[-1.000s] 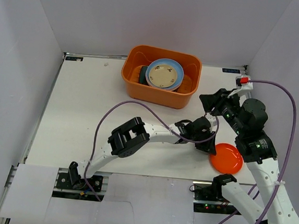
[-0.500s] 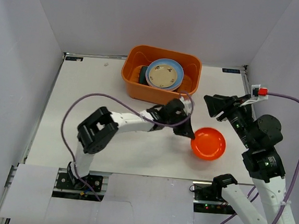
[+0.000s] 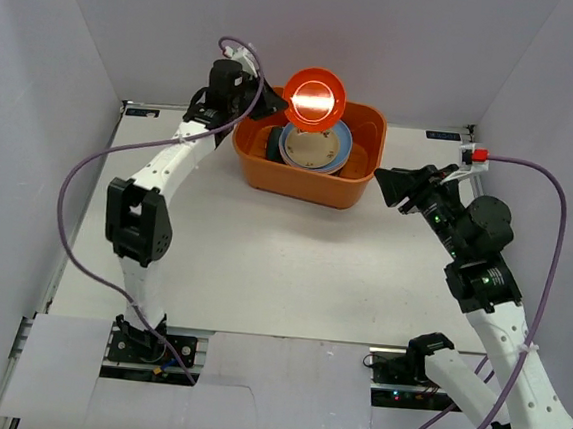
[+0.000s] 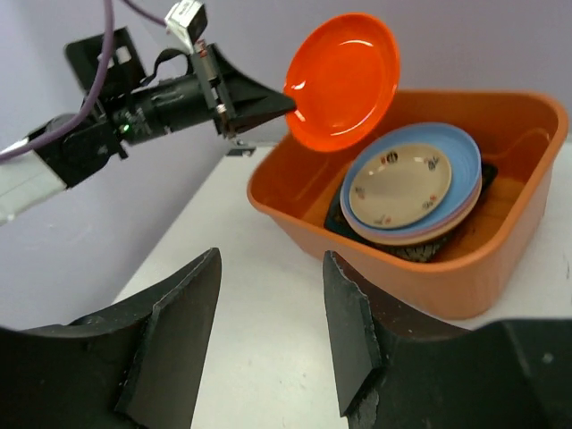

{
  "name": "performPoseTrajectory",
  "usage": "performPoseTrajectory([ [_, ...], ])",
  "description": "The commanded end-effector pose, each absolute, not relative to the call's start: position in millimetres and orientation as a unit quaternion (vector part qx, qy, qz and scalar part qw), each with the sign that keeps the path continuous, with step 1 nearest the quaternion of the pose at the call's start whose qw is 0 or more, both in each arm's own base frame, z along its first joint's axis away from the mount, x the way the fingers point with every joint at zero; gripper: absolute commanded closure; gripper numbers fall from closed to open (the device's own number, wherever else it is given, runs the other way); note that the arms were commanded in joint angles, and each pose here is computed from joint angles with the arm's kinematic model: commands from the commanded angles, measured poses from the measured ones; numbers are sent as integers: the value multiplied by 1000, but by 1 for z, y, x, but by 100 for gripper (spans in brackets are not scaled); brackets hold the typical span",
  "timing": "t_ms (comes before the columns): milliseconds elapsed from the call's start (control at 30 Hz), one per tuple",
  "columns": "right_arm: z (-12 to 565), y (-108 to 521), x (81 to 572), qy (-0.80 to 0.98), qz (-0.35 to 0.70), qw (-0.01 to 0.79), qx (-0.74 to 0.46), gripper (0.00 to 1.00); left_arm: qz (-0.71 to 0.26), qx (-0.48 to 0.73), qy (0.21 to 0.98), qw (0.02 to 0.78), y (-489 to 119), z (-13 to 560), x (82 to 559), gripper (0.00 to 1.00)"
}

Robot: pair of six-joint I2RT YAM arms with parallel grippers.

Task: Place the plates into the plastic bin on the countertop

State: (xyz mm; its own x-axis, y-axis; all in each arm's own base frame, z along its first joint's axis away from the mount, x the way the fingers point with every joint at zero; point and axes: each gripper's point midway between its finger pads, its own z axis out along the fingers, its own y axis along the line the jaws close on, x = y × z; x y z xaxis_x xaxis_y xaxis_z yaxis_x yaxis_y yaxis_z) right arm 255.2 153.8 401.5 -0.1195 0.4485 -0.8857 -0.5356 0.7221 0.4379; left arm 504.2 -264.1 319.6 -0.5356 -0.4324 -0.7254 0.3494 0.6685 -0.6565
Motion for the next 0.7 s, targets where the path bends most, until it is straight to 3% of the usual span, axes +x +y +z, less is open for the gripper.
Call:
performPoseTrajectory([
  [0, 395, 160, 258, 653, 379, 654, -42, 45, -348, -20, 840, 415, -261, 244, 527, 100],
  [67, 387, 159, 263, 663, 372, 649, -39, 45, -345, -20, 852, 393, -266, 216, 540, 100],
  [267, 378, 161, 274, 676, 357, 643, -41, 44, -357, -12, 852, 382, -275, 203, 555, 100],
  [367, 369, 165, 277, 686, 363, 630, -39, 45, -347, -7, 854, 388, -273, 201, 557, 72],
  [400, 368, 167, 277, 686, 366, 627, -40, 44, -345, -4, 853, 391, -272, 204, 556, 49],
  [467, 364, 171, 280, 690, 372, 620, -38, 44, -345, 0, 850, 398, -271, 211, 555, 22],
  [500, 365, 172, 281, 687, 375, 621, -38, 44, -345, 2, 847, 404, -270, 216, 555, 2],
  [667, 361, 179, 287, 693, 378, 612, -39, 39, -355, 18, 810, 466, -265, 284, 545, 2],
])
